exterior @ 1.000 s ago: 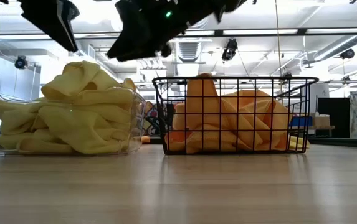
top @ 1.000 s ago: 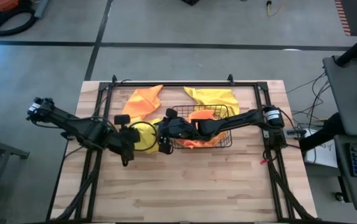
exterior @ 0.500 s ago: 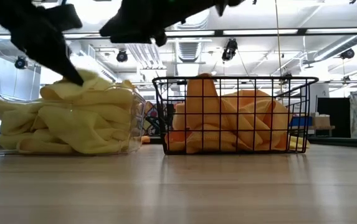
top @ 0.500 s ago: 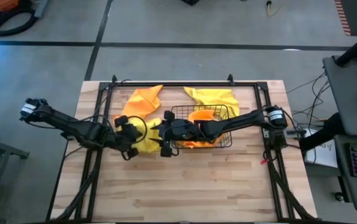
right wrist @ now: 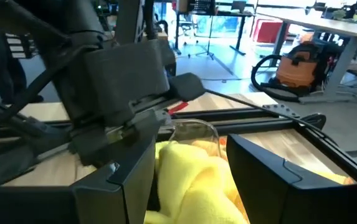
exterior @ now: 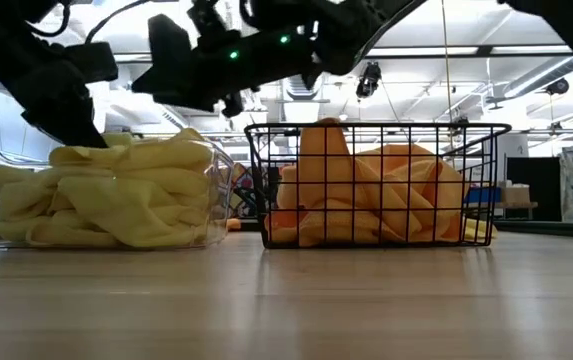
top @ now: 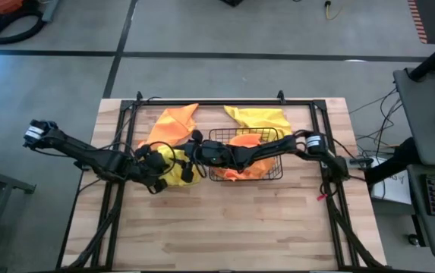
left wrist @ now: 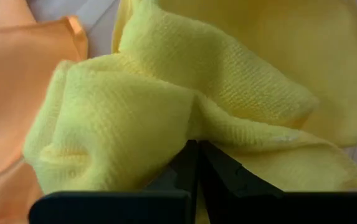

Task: Sort microfiber towel by color & place in baskets
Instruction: Put the yellow towel into the transparent bin, then adjust the black wire basket

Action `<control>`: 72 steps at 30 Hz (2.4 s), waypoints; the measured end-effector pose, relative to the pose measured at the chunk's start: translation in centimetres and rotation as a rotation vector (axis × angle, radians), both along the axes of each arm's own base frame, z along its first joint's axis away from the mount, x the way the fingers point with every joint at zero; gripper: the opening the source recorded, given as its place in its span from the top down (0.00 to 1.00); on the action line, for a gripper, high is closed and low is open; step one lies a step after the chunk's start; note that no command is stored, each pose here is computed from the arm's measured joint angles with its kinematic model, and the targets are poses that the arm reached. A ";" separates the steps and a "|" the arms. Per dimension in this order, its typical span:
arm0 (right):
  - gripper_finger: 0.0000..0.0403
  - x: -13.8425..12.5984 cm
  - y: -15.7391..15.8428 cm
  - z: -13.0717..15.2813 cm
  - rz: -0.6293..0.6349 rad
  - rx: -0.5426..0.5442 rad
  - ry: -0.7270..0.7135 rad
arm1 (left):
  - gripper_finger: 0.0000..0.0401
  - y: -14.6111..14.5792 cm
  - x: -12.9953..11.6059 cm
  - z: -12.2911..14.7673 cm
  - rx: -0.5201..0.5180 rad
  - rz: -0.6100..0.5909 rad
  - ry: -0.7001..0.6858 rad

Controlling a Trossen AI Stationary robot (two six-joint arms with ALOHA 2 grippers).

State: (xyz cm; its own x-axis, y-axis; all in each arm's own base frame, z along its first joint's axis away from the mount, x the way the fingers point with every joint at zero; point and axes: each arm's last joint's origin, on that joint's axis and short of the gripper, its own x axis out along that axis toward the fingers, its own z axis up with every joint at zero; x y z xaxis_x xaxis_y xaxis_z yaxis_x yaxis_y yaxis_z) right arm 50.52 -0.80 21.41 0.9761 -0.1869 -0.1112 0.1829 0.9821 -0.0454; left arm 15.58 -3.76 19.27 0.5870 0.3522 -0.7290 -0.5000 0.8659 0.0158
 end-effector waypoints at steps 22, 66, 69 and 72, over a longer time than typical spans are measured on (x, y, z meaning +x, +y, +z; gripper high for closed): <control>0.52 -2.5 0.3 5.5 0.019 -0.075 0.173 | 1.00 -0.4 0.9 0.5 -0.034 -0.002 0.037; 0.52 -13.8 1.1 13.5 -0.169 -0.148 0.596 | 1.00 2.6 2.0 4.7 0.073 0.044 0.036; 0.52 -15.9 -0.4 14.5 -0.290 -0.146 0.652 | 1.00 2.5 2.3 6.4 0.097 0.008 0.015; 0.52 -17.8 -2.7 15.2 -0.386 -0.092 0.683 | 1.00 2.5 2.6 8.1 0.132 -0.040 -0.005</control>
